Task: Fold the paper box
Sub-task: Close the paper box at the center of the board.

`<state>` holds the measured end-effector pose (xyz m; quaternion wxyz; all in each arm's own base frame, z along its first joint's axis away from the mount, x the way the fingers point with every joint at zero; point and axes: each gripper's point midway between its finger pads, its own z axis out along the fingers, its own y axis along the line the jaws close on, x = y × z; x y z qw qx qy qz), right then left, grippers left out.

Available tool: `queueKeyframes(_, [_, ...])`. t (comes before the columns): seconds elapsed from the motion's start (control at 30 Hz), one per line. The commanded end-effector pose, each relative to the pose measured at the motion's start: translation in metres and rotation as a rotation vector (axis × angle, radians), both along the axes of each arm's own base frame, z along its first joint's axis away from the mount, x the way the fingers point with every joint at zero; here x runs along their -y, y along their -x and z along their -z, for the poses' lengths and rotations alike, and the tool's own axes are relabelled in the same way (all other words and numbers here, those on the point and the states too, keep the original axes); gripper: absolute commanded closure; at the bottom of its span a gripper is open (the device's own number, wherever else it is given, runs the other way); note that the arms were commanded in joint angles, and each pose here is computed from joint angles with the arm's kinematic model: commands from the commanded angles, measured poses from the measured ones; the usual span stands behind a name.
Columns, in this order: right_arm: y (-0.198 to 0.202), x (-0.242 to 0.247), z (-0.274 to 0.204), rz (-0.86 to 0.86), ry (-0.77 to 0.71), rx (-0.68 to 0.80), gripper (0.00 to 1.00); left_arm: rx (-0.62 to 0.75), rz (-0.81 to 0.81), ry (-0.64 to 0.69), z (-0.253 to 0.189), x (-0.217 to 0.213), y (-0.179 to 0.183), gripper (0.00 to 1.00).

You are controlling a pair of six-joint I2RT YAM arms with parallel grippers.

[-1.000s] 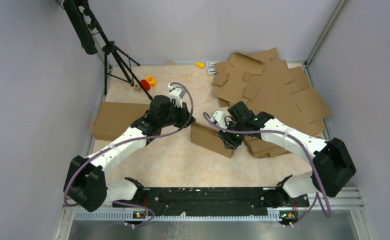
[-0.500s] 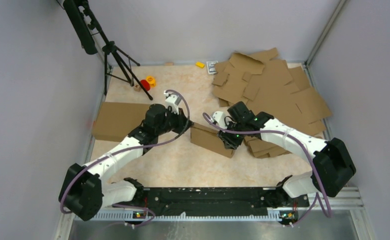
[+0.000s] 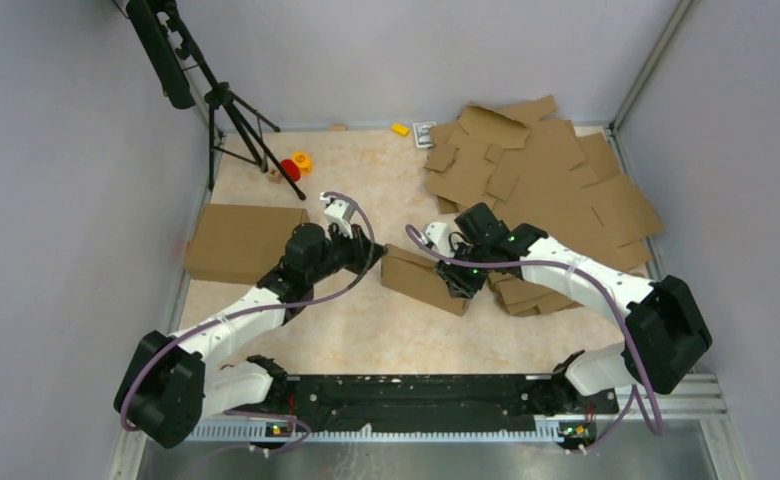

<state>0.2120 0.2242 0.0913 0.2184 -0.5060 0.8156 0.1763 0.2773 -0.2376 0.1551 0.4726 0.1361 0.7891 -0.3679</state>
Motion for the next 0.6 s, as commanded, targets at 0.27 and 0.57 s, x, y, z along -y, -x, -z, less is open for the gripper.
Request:
queueKeyframes(0.27, [-0.003, 0.000, 0.008, 0.000, 0.005, 0.039, 0.86, -0.065, -0.106, -0.138, 0.009, -0.030, 0.004, 0.51])
queueKeyframes(0.57, [-0.003, -0.002, 0.007, -0.003, -0.006, 0.038, 0.86, -0.009, -0.062, -0.041, -0.049, -0.013, -0.010, 0.43])
